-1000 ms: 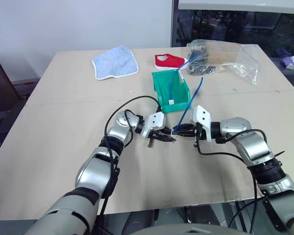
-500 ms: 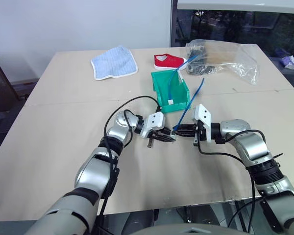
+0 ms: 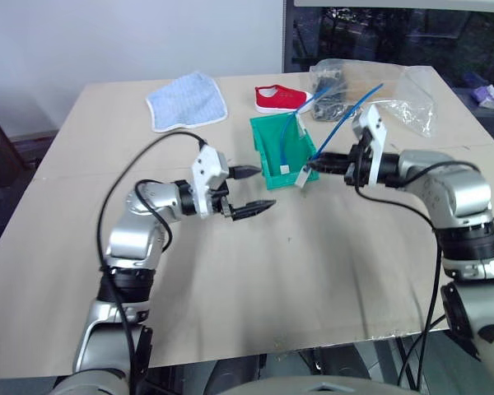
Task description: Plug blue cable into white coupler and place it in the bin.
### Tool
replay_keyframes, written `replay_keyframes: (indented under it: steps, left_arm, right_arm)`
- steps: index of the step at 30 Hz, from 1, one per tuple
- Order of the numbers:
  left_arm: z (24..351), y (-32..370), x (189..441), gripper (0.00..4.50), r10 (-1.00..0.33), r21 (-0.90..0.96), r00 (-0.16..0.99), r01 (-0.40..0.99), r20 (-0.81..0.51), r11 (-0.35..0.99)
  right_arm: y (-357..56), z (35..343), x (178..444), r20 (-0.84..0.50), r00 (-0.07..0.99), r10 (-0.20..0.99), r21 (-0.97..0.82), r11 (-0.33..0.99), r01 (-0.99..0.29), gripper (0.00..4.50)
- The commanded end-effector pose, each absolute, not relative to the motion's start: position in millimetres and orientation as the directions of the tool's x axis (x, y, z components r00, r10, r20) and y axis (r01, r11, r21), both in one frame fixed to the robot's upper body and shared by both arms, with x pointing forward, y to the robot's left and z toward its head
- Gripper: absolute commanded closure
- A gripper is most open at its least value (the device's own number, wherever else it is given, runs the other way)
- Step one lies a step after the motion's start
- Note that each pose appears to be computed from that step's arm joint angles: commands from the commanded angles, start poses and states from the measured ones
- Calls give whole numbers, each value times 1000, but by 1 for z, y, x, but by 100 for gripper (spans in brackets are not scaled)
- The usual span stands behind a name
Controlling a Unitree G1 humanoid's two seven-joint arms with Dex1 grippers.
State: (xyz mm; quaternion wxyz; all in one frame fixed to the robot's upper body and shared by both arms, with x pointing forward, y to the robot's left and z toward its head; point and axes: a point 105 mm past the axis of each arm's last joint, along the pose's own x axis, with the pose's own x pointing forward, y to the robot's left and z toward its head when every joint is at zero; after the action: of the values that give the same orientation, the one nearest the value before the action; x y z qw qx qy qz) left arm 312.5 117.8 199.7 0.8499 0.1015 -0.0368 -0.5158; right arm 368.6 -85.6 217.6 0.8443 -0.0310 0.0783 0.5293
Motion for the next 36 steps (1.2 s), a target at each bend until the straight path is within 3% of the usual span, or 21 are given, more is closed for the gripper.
replay_keyframes:
  steps: [1, 6, 11, 13, 16, 18, 21, 26, 31, 36]
  left_arm:
    - [216, 124, 303, 7, -814, 181, 580, 805, -36, 565]
    - [218, 129, 303, 7, -723, 179, 688, 720, -63, 670]
    - [223, 127, 308, 0, -693, 176, 720, 689, -49, 703]
    - [223, 127, 310, 0, -685, 177, 728, 680, -47, 711]
    - [224, 127, 311, 0, -682, 180, 730, 677, -42, 714]
    - [225, 127, 312, 0, -682, 180, 731, 676, -40, 714]
    - [225, 130, 312, 0, -679, 184, 733, 673, -41, 716]
    - [219, 135, 309, 0, -668, 178, 743, 664, -44, 726]
    - [196, 152, 306, 0, -580, 194, 811, 583, -80, 789]
    - [167, 166, 283, 0, -511, 178, 856, 516, -80, 838]
  right_arm:
    - [-81, 236, 388, -161, 469, 869, 2, 475, -880, 450]
    - [-57, 242, 423, -193, 512, 837, -61, 511, -857, 450]
    - [-40, 245, 442, -187, 559, 808, -126, 544, -829, 264]
    - [-42, 253, 455, -139, 657, 741, -184, 633, -752, 172]
    - [-64, 277, 476, 10, 832, 554, -278, 801, -530, 17]
    - [-76, 289, 480, 87, 874, 479, -285, 852, -439, 8]
    - [-92, 293, 482, 144, 887, 439, -244, 884, -398, 8]
    - [-98, 277, 470, 167, 817, 552, -259, 824, -504, 8]
    - [-108, 252, 432, 252, 689, 680, -227, 733, -641, 8]
    - [-139, 195, 361, 186, 589, 786, -148, 615, -775, 8]
